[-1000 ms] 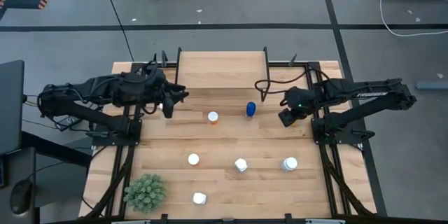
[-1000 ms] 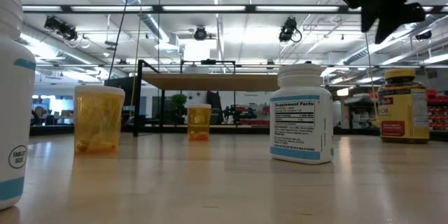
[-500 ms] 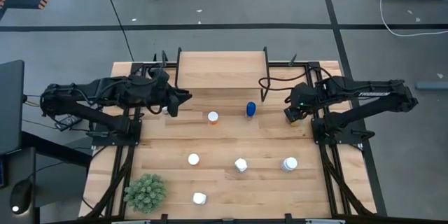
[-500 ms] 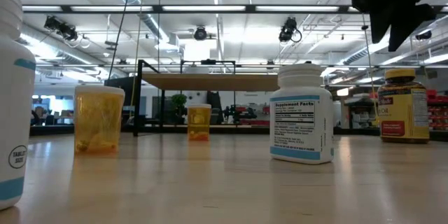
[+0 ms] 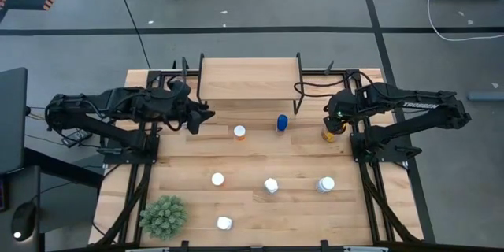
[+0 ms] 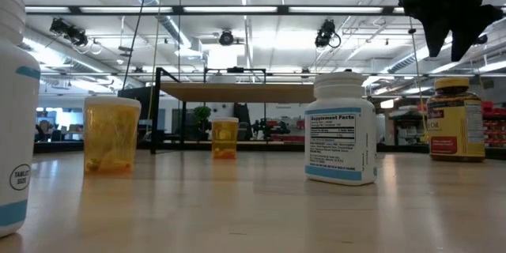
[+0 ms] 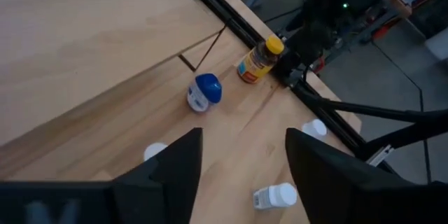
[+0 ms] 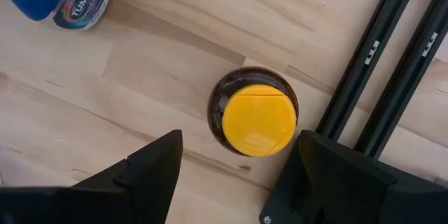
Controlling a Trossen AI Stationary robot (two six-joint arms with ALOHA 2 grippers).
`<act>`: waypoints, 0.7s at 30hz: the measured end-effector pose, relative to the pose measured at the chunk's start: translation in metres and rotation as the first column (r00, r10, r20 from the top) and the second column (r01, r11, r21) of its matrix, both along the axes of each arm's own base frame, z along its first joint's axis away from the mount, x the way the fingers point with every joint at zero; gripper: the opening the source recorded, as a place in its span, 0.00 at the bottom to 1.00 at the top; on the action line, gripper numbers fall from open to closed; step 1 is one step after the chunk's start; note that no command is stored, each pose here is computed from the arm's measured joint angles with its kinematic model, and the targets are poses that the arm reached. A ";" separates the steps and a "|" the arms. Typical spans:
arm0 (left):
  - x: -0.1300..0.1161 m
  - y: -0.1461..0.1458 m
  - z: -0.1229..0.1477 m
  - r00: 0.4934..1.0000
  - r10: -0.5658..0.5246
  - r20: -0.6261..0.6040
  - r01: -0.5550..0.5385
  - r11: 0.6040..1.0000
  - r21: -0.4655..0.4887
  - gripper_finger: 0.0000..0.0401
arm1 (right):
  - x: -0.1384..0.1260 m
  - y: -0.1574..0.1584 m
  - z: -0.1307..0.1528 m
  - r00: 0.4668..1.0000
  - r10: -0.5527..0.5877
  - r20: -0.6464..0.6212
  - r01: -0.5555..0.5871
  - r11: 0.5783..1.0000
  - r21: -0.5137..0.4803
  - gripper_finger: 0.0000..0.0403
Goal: Pick and place medicine bottles onto shelf by color
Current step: Put the pink medicine bottle on the shelf
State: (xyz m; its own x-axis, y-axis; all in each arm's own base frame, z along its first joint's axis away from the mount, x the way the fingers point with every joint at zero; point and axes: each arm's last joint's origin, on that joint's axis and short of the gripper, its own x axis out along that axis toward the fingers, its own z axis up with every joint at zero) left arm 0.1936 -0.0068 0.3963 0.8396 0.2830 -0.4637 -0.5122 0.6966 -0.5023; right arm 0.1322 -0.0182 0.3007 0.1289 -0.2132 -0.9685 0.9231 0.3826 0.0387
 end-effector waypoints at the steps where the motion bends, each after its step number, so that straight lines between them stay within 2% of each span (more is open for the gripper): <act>1: 0.000 0.000 0.000 1.000 -0.002 0.001 0.002 1.000 0.004 0.56 | 0.000 0.000 0.000 1.000 0.000 0.000 0.000 1.000 0.000 0.74; 7: 0.001 0.000 0.001 1.000 -0.006 0.015 0.006 1.000 0.009 0.59 | 0.000 0.000 0.000 1.000 -0.004 0.000 0.004 1.000 0.001 0.74; 17: -0.001 0.000 -0.006 0.997 -0.026 -0.077 0.027 0.999 0.023 0.59 | 0.000 0.001 0.000 0.999 -0.054 0.008 0.053 0.997 0.049 0.74; 21: -0.001 0.000 -0.007 0.994 -0.047 -0.100 0.053 0.997 0.060 0.60 | 0.000 0.001 0.000 0.998 -0.059 0.009 0.059 0.997 0.055 0.74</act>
